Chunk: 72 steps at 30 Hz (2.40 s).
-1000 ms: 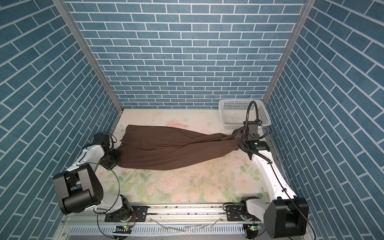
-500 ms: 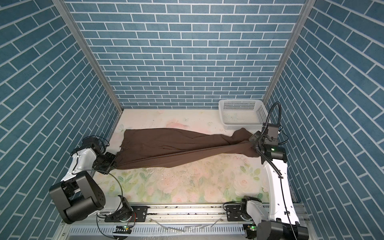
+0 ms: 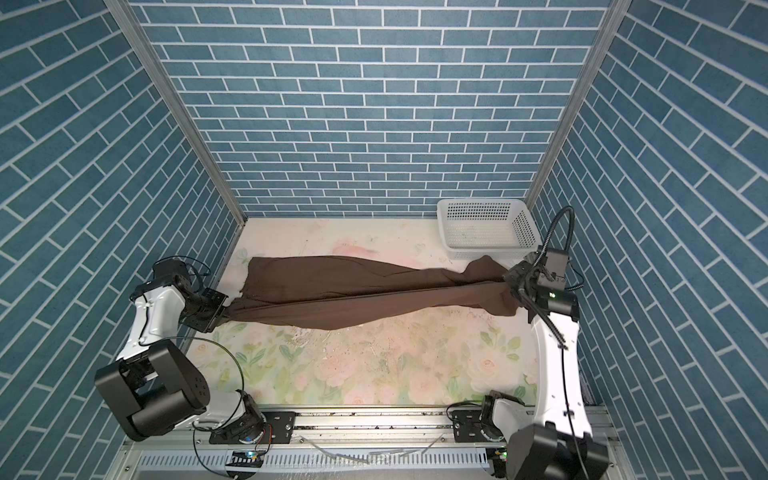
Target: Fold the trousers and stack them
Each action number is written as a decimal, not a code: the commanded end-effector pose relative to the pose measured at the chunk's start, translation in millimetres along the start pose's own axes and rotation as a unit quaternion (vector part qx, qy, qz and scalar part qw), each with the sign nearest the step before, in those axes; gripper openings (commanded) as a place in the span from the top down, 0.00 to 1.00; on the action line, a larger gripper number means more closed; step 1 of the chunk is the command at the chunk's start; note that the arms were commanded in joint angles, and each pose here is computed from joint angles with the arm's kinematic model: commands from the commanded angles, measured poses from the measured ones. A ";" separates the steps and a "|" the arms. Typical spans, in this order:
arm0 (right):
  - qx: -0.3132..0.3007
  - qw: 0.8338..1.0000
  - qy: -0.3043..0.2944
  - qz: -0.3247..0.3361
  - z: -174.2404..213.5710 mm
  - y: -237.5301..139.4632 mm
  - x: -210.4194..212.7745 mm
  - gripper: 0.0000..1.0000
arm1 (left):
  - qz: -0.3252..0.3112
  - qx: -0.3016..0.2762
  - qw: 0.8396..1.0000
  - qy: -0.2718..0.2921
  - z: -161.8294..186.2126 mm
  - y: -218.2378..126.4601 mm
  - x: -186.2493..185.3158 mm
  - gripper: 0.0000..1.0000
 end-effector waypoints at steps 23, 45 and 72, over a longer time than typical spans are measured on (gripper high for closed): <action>-0.093 0.980 0.150 0.094 -25.2 -10.0 -73.5 1.00 | 0.002 -0.111 0.991 -0.070 -30.1 -24.5 44.6 1.00; -0.091 0.924 0.250 0.274 9.8 -16.5 -158.8 0.04 | 0.018 -0.129 0.970 -0.207 -29.3 -31.8 121.6 0.38; 0.117 0.956 0.135 0.232 101.3 43.4 -178.3 0.19 | -0.033 -0.155 0.986 0.051 -6.8 1.6 -43.7 0.43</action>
Point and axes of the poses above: each gripper's point midway between its finger pads, its own y axis out along the fingers, its own x axis along the line the jaws close on, z = x × y, the point moved 5 cm from there along -y, back along the fingers, and after that the axes turned 8 degrees about y, right-handed, at the moved point
